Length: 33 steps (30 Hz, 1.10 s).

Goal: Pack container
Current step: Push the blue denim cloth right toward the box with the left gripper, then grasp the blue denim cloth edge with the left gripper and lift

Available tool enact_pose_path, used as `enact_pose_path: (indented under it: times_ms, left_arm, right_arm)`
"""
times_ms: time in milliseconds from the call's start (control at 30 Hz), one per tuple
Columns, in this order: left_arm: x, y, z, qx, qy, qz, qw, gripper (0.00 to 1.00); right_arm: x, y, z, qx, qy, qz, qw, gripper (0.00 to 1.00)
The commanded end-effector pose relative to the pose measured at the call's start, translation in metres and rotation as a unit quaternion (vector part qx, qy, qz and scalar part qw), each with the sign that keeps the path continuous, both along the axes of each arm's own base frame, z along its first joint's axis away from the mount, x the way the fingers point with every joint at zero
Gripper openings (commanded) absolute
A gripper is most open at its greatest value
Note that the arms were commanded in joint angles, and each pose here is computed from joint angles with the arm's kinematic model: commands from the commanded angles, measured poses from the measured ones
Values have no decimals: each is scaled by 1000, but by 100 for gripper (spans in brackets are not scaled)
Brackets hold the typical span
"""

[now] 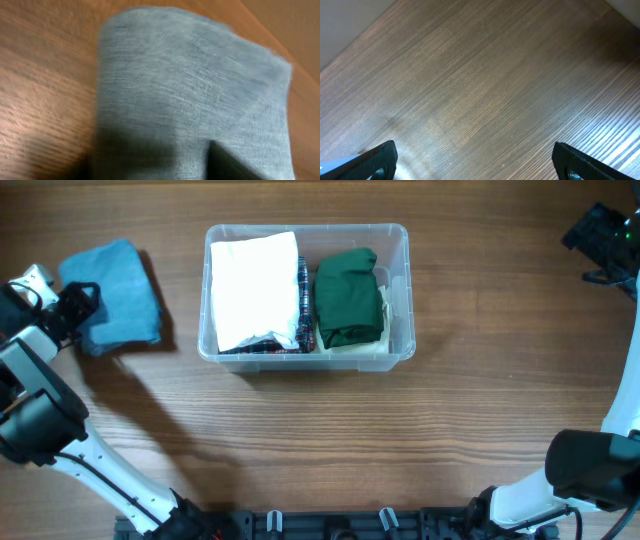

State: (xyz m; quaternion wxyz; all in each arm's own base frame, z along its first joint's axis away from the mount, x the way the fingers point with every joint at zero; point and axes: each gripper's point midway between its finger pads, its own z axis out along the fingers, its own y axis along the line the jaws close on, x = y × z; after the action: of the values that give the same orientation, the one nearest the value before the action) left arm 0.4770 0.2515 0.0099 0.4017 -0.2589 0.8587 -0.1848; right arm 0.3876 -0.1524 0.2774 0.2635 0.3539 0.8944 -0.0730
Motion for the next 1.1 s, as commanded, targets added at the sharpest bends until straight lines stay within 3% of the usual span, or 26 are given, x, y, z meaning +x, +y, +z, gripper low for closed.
enact_pose_path:
  times_ms: [0,67,467,800,1067]
  left_arm:
    - [-23,-30,-63,-93,79,28,992,23]
    - [-21,-34,-59,-104,69,19,992,16]
    - [4,-57,3,-185,-38,-45,981,4]
    - [9,-58,94,-176,-93,-52,979,4]
    - [-9,-71,201,-128,-149,-66,978,4]
  right_arm:
    - [3,1,-3,6,0,-4,1000,100]
    - [3,1,-3,6,0,-4,1000,100]
    - [3,1,-3,6,0,-5,1000,100]
    - [3,1,-3,6,0,-5,1000,100]
    - [3,1,-3,6,0,-5,1000,100]
